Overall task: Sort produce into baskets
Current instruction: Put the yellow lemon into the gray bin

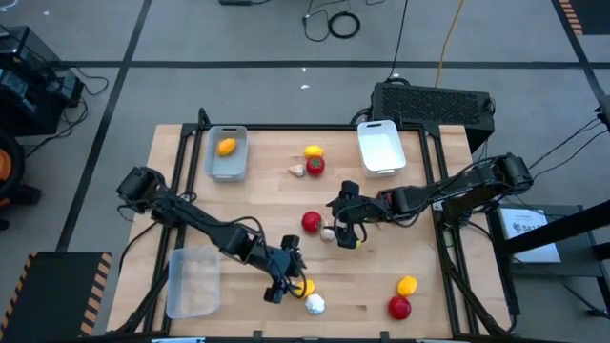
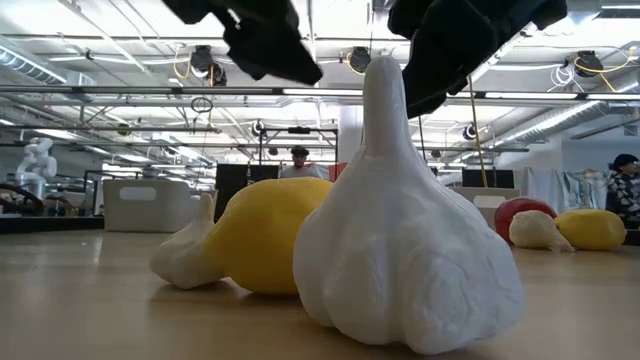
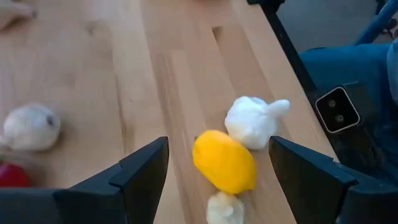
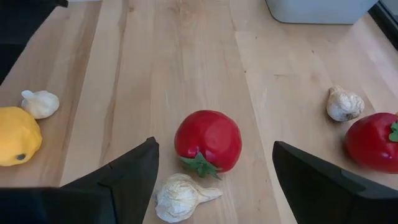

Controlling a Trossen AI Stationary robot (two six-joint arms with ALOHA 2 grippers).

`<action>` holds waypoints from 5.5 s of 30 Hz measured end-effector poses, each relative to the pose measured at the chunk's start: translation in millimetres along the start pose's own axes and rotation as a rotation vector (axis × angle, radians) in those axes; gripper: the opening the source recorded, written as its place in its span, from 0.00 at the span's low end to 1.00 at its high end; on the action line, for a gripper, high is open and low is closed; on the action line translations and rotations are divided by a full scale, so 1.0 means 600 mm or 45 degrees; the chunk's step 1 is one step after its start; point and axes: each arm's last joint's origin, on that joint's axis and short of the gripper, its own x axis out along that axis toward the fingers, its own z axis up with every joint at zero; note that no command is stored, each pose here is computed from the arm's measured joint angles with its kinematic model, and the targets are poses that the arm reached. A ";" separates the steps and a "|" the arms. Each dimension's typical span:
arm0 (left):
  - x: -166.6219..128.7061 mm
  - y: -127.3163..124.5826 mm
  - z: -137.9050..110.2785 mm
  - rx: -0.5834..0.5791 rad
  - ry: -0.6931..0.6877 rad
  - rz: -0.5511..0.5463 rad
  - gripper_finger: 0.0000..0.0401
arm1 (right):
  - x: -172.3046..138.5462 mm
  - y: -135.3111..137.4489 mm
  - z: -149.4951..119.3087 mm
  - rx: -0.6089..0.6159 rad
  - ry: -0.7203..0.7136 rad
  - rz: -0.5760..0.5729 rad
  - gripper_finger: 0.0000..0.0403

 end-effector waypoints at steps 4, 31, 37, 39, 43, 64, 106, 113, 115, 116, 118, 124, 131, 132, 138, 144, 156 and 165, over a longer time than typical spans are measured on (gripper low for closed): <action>-0.002 0.012 0.007 0.018 -0.013 0.019 0.71 | -0.001 0.004 -0.002 0.070 0.013 0.007 0.75; 0.046 -0.052 -0.034 0.084 0.066 0.053 0.71 | -0.060 0.169 -0.041 0.706 -0.044 0.204 0.75; 0.060 -0.077 -0.044 0.083 0.036 0.044 0.71 | -0.052 0.206 -0.046 0.746 -0.126 0.278 0.75; 0.061 -0.082 -0.046 0.048 0.026 0.075 0.71 | -0.044 0.212 -0.046 0.772 -0.147 0.298 0.75; 0.067 -0.083 -0.047 -0.042 0.008 0.098 0.71 | -0.029 0.224 -0.054 0.815 -0.143 0.320 0.75; 0.128 -0.052 -0.081 -0.125 0.084 0.203 0.71 | -0.020 0.249 -0.020 0.712 -0.171 0.339 0.75; 0.138 -0.028 -0.072 0.000 0.158 0.203 0.52 | -0.022 0.251 -0.022 0.714 -0.168 0.344 0.75; 0.062 -0.016 -0.024 0.099 0.383 0.343 0.52 | -0.026 0.258 -0.026 0.733 -0.153 0.358 0.75; 0.024 -0.011 -0.017 0.136 0.443 0.388 0.52 | -0.028 0.261 -0.027 0.733 -0.150 0.366 0.75; 0.003 -0.007 -0.013 0.145 0.466 0.421 0.52 | -0.029 0.263 -0.028 0.732 -0.148 0.369 0.75; -0.043 0.001 -0.008 0.160 0.512 0.496 0.52 | -0.031 0.265 -0.030 0.735 -0.145 0.376 0.75; -0.188 0.041 -0.001 0.075 0.542 0.683 0.52 | -0.036 0.271 -0.033 0.749 -0.143 0.383 0.75; -0.337 0.120 -0.039 -0.215 0.424 0.897 0.52 | -0.035 0.271 -0.033 0.761 -0.146 0.378 0.75; -0.354 0.132 -0.050 -0.274 0.404 0.930 0.52 | -0.036 0.271 -0.033 0.761 -0.146 0.377 0.75; -0.409 0.196 -0.117 -0.606 0.310 1.151 0.52 | -0.035 0.271 -0.033 0.750 -0.147 0.377 0.75; -0.400 0.248 -0.173 -0.777 0.405 1.253 0.52 | -0.032 0.266 -0.030 0.744 -0.152 0.366 0.75; -0.365 0.334 -0.235 -0.984 0.432 1.197 0.52 | -0.031 0.264 -0.030 0.741 -0.153 0.359 0.75; -0.343 0.364 -0.261 -1.044 0.557 1.156 0.52 | -0.030 0.264 -0.032 0.734 -0.141 0.349 0.75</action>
